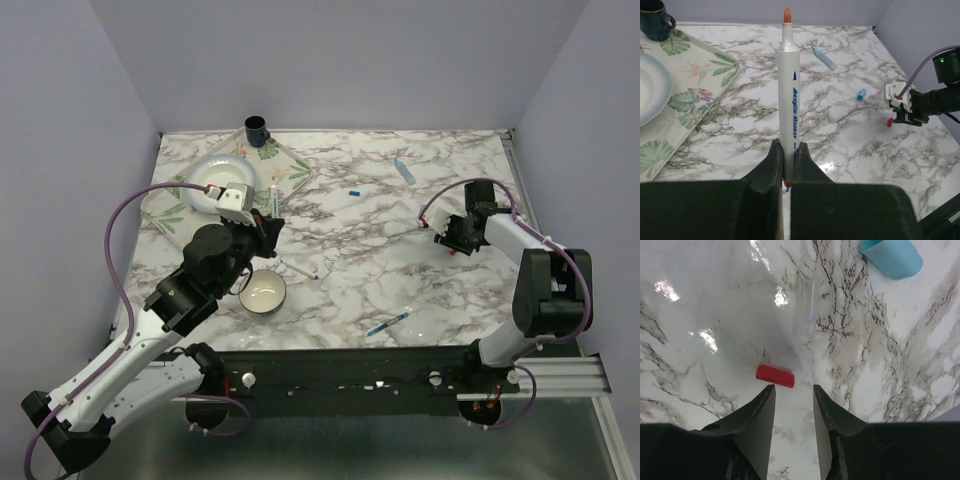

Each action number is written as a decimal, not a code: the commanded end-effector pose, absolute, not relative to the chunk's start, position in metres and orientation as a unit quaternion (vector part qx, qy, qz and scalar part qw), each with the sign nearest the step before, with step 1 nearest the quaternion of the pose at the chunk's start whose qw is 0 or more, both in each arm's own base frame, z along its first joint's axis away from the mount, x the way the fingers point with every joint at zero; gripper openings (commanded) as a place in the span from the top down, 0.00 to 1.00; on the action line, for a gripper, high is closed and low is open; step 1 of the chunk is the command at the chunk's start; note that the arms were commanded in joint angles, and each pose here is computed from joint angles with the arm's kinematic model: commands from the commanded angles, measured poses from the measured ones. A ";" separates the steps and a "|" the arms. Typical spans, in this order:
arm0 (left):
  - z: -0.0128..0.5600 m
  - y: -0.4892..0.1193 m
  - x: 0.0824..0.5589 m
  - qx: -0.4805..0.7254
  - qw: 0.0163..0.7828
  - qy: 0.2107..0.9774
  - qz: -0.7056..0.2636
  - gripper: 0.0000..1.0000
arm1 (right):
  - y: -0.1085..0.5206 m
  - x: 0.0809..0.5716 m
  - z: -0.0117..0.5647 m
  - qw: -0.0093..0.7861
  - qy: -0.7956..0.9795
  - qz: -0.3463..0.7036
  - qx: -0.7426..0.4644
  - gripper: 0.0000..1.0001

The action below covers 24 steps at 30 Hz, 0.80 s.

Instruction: Insert the pens into the pen caps

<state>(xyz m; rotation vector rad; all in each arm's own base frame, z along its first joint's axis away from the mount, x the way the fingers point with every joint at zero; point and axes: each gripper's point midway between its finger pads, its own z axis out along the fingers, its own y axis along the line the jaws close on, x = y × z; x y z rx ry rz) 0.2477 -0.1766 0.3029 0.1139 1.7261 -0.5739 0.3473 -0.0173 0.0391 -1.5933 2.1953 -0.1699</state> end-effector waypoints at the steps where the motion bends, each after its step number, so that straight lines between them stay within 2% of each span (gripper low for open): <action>1: 0.303 -0.168 0.252 0.038 0.623 0.747 -0.231 1.00 | -0.014 0.350 0.037 0.210 0.771 -0.051 -0.599 0.56; 24: 0.309 -0.157 0.253 0.019 0.637 0.739 -0.221 1.00 | -0.015 0.332 0.009 0.154 0.796 -0.008 -0.585 0.59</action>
